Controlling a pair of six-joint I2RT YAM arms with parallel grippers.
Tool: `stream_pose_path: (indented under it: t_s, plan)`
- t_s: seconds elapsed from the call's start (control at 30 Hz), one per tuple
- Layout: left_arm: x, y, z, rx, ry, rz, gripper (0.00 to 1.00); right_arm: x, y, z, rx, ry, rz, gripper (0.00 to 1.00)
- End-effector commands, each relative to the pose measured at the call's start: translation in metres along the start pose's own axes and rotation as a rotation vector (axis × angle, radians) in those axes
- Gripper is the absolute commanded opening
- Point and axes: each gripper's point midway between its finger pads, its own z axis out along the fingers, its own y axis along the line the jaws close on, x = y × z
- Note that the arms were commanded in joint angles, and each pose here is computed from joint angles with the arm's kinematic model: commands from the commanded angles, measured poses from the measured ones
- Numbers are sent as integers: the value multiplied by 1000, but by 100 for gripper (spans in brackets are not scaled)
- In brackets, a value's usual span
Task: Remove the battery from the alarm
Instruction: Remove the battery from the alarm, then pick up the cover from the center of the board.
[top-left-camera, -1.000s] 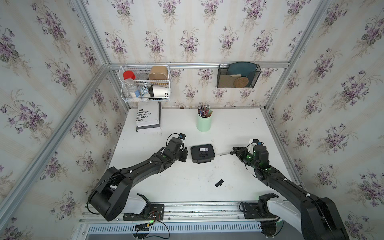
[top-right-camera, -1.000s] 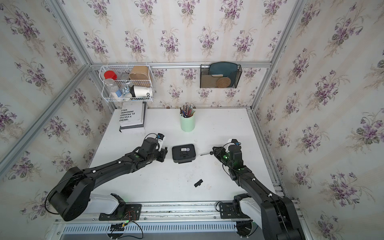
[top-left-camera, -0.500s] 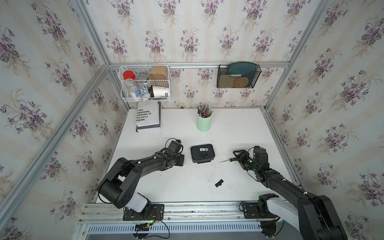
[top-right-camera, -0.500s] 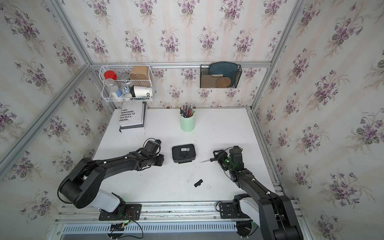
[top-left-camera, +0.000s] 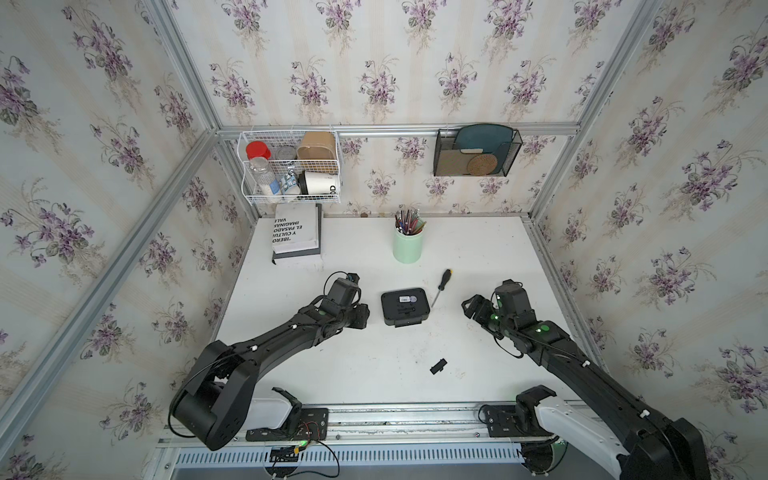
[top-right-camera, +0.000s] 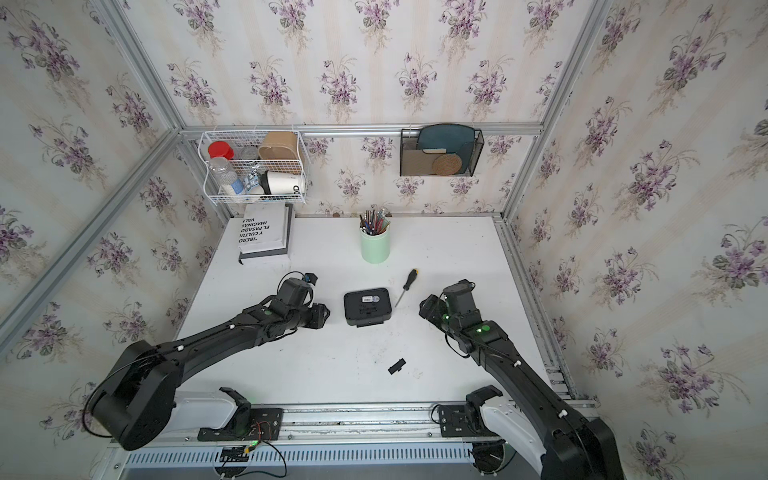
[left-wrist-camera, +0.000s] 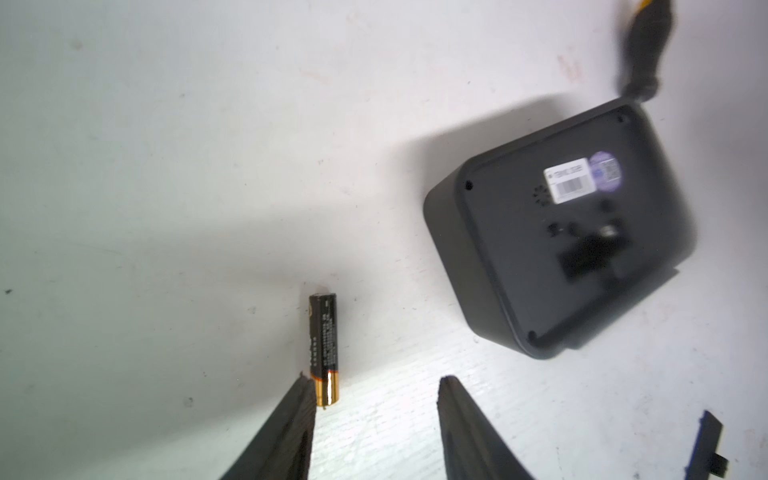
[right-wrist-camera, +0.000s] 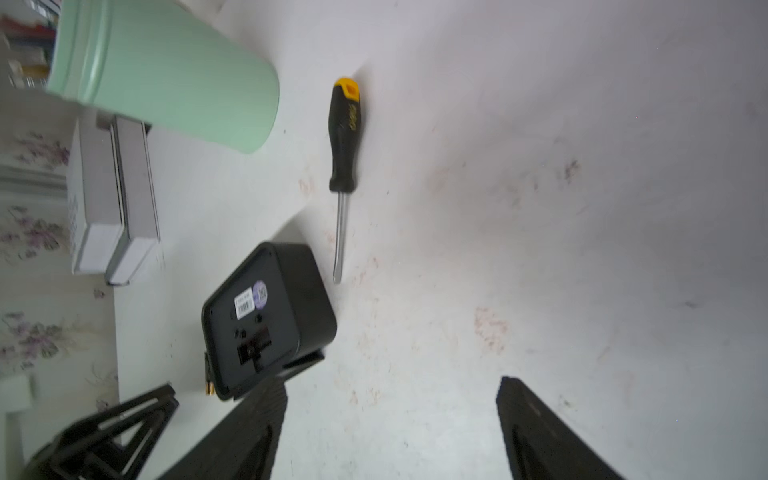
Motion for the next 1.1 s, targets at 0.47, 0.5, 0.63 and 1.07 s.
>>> stream_pose_path:
  t_s: [0.47, 0.5, 0.63, 1.07]
  plan:
    - [46, -91, -40, 254, -71, 293, 52, 123, -26, -12, 286, 271, -206, 62]
    - [47, -92, -39, 255, -77, 296, 52, 126, -26, -13, 308, 268, -215, 61]
    - [49, -93, -32, 256, -79, 274, 52, 140, -14, -10, 349, 235, -192, 56]
    - [49, -69, -32, 168, -133, 214, 52, 156, 8, 24, 365, 170, -71, 43]
